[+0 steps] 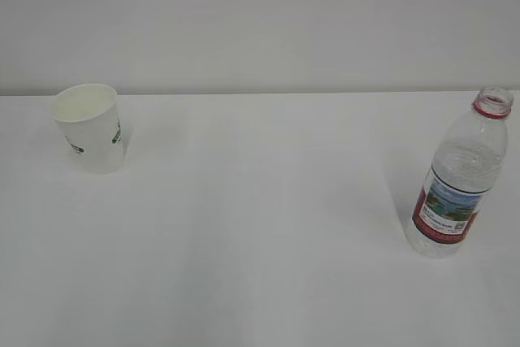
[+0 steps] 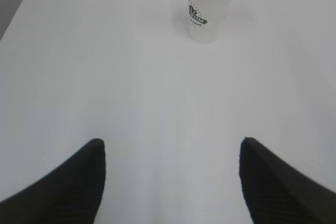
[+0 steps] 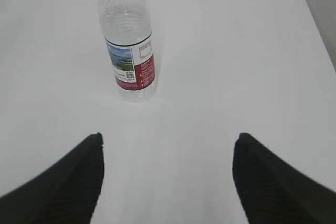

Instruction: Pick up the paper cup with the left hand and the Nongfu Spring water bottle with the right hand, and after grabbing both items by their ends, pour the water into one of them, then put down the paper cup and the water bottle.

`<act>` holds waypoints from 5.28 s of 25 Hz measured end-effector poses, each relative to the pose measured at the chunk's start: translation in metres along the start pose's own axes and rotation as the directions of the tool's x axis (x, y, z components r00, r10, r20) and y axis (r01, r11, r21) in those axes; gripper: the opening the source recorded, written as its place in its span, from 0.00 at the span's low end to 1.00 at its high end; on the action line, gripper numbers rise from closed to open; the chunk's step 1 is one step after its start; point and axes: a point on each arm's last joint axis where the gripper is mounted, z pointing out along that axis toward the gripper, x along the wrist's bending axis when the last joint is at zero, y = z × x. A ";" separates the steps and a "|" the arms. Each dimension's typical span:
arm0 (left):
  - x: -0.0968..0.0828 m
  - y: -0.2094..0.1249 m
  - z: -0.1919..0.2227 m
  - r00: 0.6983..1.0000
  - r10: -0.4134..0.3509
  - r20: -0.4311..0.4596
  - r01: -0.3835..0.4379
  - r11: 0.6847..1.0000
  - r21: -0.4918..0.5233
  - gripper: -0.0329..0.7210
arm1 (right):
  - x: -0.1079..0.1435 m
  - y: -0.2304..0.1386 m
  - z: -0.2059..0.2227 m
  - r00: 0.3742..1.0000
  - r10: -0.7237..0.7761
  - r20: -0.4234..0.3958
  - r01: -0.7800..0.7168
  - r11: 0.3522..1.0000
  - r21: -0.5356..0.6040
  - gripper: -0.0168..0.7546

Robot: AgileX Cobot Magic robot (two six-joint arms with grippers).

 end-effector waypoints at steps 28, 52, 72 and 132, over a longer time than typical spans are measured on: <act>0.000 0.000 0.000 1.000 0.000 0.000 0.000 1.000 0.000 0.77 | 0.000 0.000 0.000 1.000 0.000 0.000 0.000 1.000 0.000 0.77; -0.002 0.008 0.014 1.000 0.007 -0.009 -0.006 0.995 0.101 0.73 | 0.002 0.004 0.000 1.000 0.009 -0.025 -0.010 0.999 -0.040 0.76; -0.011 0.060 0.061 0.998 0.069 0.012 -0.069 0.997 0.025 0.73 | 0.011 0.065 0.035 0.998 -0.005 -0.055 0.003 0.999 -0.034 0.76; -0.041 0.083 0.227 0.983 0.118 0.138 -0.069 0.945 -0.320 0.73 | 0.031 0.057 0.150 0.986 -0.129 -0.109 0.084 0.935 -0.345 0.76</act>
